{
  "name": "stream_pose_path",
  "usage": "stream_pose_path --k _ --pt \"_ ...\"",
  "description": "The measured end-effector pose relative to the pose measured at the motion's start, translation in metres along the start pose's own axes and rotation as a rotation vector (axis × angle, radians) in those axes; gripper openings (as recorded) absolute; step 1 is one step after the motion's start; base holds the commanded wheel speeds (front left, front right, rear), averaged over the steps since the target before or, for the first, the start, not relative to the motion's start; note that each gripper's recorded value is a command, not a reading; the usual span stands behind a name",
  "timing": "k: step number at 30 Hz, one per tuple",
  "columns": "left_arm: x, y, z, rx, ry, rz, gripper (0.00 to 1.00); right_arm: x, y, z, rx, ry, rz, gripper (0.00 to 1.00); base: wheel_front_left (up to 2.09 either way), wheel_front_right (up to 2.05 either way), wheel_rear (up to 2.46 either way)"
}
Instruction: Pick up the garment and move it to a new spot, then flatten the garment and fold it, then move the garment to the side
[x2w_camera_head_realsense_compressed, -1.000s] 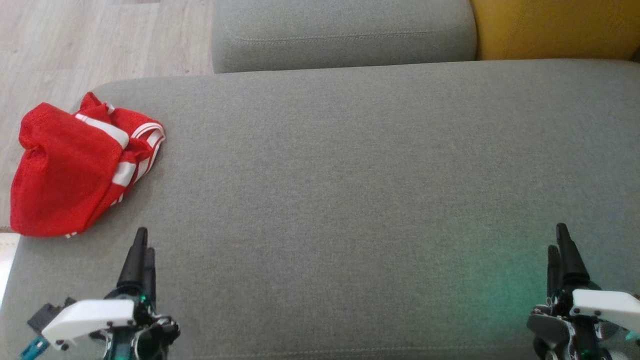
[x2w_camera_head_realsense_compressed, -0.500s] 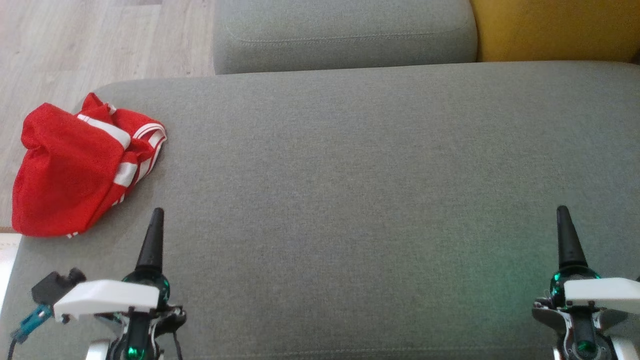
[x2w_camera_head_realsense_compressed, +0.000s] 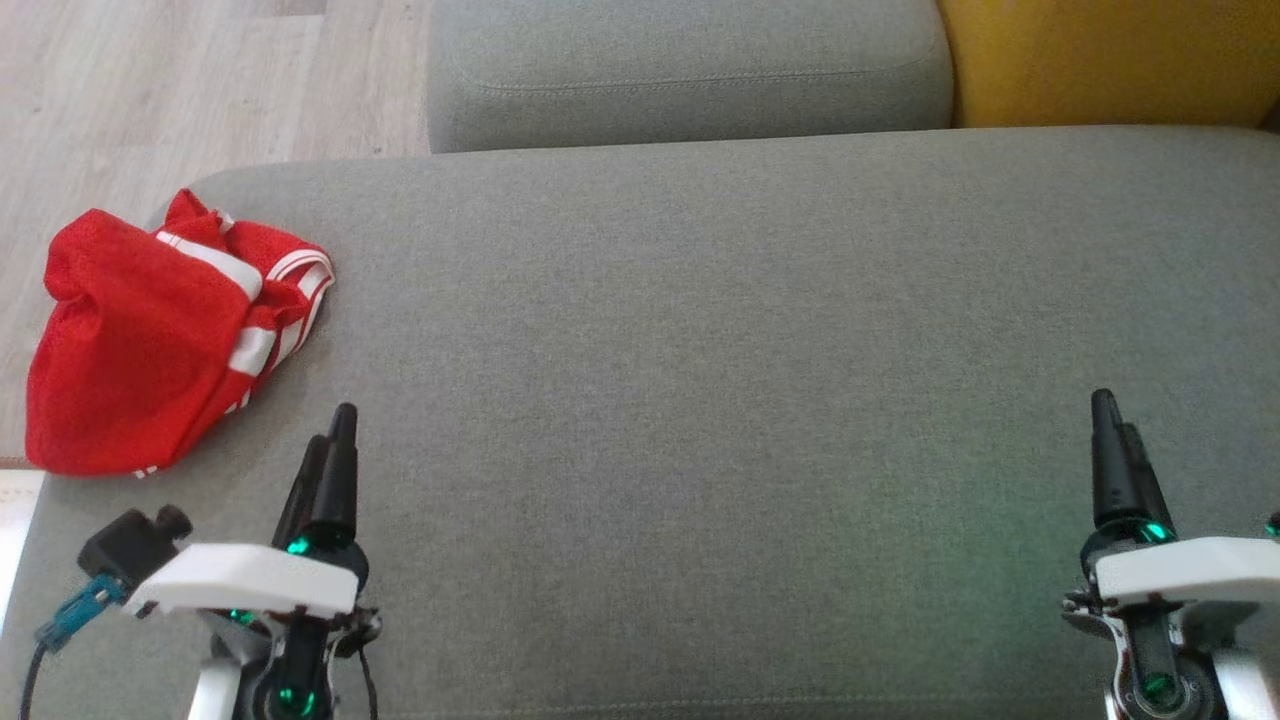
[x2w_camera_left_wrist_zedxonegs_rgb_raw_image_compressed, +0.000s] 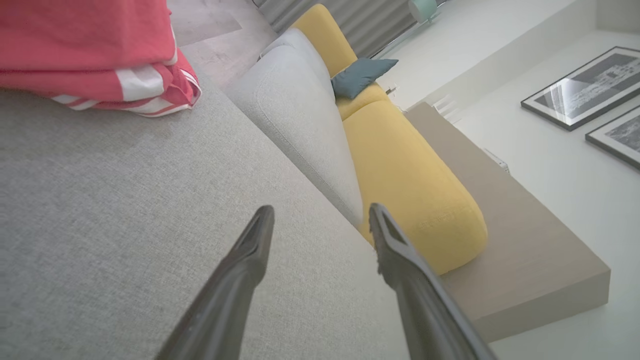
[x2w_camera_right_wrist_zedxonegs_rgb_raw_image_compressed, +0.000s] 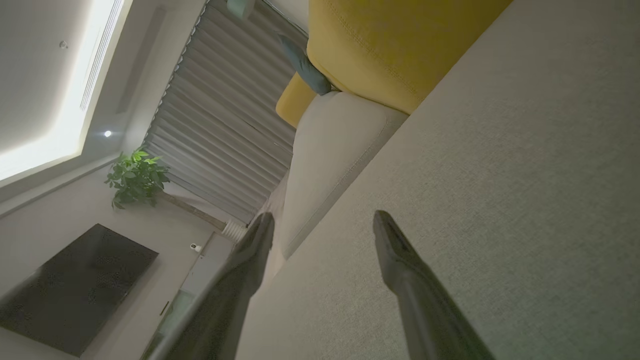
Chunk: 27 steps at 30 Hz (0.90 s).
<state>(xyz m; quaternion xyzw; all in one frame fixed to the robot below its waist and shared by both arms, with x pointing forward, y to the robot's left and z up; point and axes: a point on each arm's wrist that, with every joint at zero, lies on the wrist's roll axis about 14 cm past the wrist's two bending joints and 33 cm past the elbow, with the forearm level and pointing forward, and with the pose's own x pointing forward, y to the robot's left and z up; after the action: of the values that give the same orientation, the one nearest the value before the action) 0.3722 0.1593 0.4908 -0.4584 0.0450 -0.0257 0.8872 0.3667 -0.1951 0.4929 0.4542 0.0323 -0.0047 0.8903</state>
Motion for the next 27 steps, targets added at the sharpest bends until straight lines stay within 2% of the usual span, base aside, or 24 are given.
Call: stream_pose_path --k 13,27 --pt "0.000 -0.008 -0.004 0.217 0.012 -0.027 1.00 -0.001 0.009 -0.004 -0.206 0.017 0.028 1.00 0.00 0.00 0.00" --pt "0.002 -0.023 -0.002 0.406 -0.016 -0.078 1.00 -0.002 0.013 -0.007 -0.388 0.028 0.045 1.00 0.00 0.00 0.00"
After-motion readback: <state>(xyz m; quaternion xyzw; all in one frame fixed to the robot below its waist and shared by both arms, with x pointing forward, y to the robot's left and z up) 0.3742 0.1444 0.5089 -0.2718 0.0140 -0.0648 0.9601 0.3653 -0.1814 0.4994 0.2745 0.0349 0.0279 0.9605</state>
